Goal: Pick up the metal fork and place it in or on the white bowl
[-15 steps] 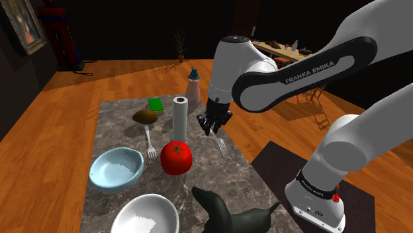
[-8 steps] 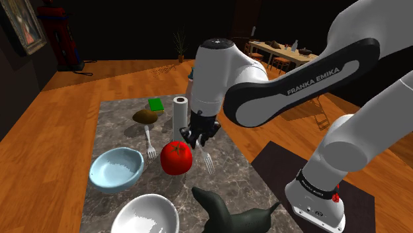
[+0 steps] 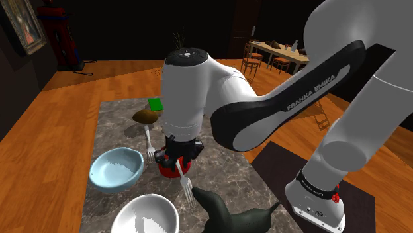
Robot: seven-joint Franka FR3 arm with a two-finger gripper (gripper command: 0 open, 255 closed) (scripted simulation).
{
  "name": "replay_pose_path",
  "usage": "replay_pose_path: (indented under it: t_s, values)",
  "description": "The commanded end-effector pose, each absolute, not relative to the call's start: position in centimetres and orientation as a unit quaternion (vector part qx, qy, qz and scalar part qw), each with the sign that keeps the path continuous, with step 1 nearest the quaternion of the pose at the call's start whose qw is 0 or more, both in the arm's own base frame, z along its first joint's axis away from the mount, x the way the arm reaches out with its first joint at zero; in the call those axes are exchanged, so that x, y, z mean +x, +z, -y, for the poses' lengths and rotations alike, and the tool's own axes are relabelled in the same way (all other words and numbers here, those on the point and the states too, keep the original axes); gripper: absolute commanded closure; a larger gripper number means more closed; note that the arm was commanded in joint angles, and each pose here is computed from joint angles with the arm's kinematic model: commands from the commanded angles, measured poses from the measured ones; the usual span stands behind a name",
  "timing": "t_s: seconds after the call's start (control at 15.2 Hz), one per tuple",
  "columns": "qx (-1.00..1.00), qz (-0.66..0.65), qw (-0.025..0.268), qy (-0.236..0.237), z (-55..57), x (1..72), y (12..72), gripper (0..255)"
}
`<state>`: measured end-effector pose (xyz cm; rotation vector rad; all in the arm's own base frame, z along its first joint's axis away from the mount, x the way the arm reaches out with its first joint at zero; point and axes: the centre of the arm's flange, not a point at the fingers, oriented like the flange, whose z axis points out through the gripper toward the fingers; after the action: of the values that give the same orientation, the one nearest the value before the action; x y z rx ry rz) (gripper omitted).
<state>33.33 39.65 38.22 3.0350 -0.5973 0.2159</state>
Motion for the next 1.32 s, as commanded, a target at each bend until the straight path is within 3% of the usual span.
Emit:
replay_pose_path:
  t_s: [0.0, 0.53, 1.25]
  values:
    - [0.978, 0.195, 0.020, 0.070, -42.2, 33.0, 38.3, 255]
    - [0.978, 0.195, 0.020, 0.070, -53.1, 31.2, 37.9, 255]
    - [0.978, 0.195, 0.020, 0.070, -53.1, 31.2, 32.3, 255]
